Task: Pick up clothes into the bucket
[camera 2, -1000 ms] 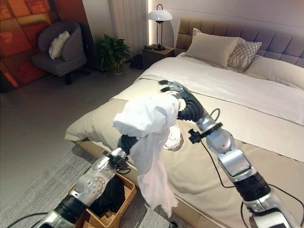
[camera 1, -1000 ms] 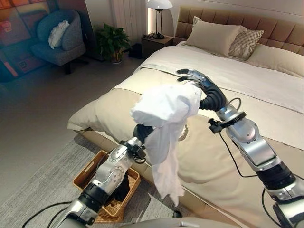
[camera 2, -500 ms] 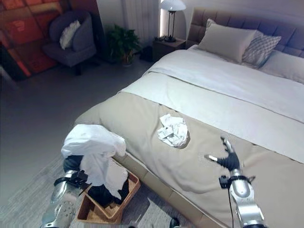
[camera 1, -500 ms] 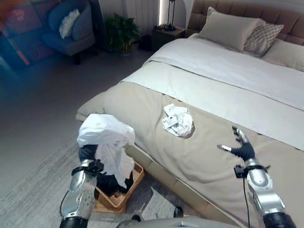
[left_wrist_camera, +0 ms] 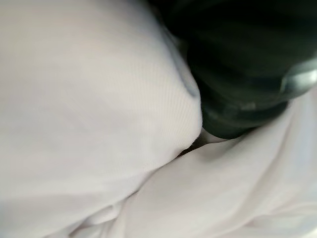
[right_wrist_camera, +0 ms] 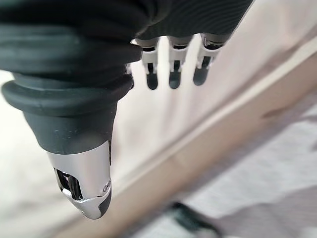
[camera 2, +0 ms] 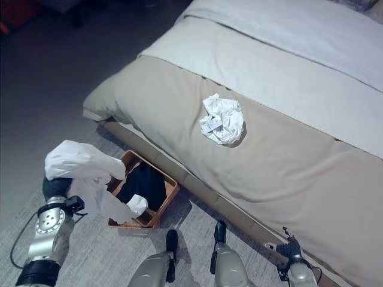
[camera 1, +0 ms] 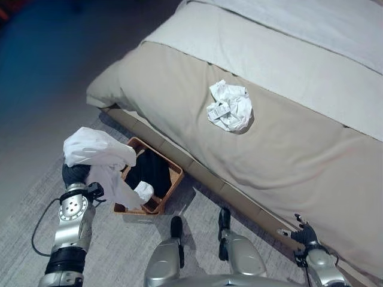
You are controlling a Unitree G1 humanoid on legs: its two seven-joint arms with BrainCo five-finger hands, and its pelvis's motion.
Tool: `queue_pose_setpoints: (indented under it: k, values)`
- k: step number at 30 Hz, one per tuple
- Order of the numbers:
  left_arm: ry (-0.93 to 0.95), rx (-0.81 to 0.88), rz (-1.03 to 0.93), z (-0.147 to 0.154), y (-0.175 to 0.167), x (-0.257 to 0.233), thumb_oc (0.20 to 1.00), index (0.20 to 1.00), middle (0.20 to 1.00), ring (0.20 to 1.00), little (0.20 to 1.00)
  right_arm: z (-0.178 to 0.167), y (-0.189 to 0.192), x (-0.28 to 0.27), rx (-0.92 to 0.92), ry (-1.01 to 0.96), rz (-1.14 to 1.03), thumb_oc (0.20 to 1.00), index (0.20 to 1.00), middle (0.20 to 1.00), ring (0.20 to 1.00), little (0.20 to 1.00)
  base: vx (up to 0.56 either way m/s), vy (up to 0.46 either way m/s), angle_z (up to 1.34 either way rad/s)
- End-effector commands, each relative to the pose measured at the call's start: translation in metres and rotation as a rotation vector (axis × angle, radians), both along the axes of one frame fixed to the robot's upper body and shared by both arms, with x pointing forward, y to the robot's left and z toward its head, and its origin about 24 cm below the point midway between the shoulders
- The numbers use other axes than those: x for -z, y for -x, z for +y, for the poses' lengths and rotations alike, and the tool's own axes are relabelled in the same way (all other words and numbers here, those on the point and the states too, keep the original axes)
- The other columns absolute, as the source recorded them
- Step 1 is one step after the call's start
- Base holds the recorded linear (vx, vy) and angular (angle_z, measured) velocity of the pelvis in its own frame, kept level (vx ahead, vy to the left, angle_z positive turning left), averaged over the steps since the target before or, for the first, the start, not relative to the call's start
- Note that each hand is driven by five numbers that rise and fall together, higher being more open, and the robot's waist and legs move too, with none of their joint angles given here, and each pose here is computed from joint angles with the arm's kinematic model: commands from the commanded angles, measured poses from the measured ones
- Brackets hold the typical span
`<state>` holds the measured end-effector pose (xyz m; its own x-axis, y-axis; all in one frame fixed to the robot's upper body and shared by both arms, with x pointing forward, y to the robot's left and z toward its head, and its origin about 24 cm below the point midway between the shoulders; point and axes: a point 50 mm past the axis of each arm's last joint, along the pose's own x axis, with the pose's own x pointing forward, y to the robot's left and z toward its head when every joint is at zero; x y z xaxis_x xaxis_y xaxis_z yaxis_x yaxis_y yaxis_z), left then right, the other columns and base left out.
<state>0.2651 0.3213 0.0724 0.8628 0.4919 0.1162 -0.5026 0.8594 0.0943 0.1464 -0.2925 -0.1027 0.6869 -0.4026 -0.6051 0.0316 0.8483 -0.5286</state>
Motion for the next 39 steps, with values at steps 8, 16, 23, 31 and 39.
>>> queue_pose_setpoints:
  k: [8,16,23,31,39]
  values:
    - [-0.271,-0.134,-0.145,0.024,-0.029,-0.071,0.2,0.2,0.2,0.2,0.2,0.015,-0.039,-0.026,-0.102,0.014,-0.21,1.0,1.0,1.0,1.0,1.0,-0.11,0.046,-0.12]
    - [-0.329,-0.2,-0.175,0.034,-0.044,-0.103,0.2,0.2,0.2,0.2,0.2,0.028,-0.06,-0.046,-0.116,-0.019,-0.365,1.0,1.0,1.0,1.0,1.0,-0.03,-0.006,-0.04]
    - [-0.249,-0.267,-0.175,0.046,-0.051,-0.113,1.0,1.0,1.0,1.0,1.0,0.039,-0.071,-0.057,-0.102,-0.044,-0.459,1.0,1.0,1.0,1.0,1.0,0.01,-0.005,-0.08]
    - [-0.203,-0.399,-0.019,0.058,-0.048,-0.083,1.0,1.0,1.0,1.0,1.0,0.057,-0.091,-0.081,-0.109,-0.096,-0.601,1.0,1.0,1.0,1.0,1.0,0.03,0.009,-0.02]
    - [-0.082,-0.494,0.026,0.072,-0.022,-0.047,1.0,1.0,1.0,1.0,1.0,0.076,-0.115,-0.126,-0.208,-0.144,-0.811,1.0,1.0,1.0,1.0,1.0,0.0,0.003,-0.01]
